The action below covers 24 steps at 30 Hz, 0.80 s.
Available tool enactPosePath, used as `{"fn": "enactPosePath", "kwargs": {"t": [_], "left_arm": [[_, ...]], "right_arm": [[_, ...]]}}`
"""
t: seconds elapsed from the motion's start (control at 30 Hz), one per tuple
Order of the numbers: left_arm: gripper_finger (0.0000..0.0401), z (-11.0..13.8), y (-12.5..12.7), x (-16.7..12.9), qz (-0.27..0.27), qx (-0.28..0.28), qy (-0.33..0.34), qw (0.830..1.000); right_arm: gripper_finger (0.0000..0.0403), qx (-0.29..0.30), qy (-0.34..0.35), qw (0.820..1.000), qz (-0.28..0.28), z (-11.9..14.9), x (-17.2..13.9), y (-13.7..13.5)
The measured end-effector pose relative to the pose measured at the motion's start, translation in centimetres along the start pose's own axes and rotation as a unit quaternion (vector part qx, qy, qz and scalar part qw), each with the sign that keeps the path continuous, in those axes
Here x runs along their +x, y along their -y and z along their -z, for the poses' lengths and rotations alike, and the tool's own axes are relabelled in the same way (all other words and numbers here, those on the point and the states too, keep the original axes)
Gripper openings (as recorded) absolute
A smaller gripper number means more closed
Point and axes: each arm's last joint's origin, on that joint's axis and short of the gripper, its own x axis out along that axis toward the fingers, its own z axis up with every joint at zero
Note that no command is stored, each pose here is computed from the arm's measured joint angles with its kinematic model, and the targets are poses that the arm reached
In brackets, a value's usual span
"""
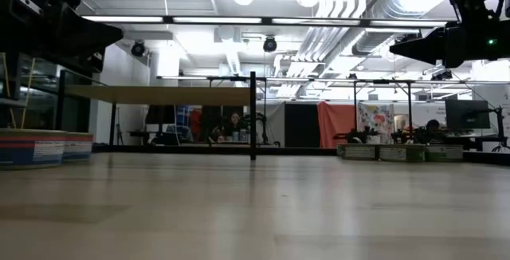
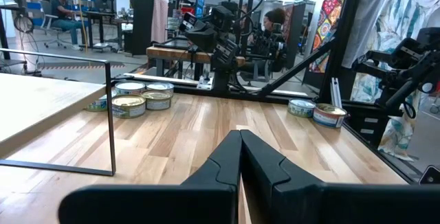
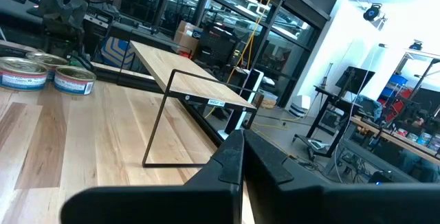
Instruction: Stack canned seafood by type on shelf
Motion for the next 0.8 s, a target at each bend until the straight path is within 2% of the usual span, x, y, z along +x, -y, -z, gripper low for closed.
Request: {"fn": "enactPosePath", "kwargs": {"t": [0.8], "left_arm": [[0.0000,0.00,0.00,0.00,0.000,0.000,0.000,1.000]], "right_arm": [[0.0000,0.014,0.003,1.000,0.001,-0.05,0.00,0.03]]}}
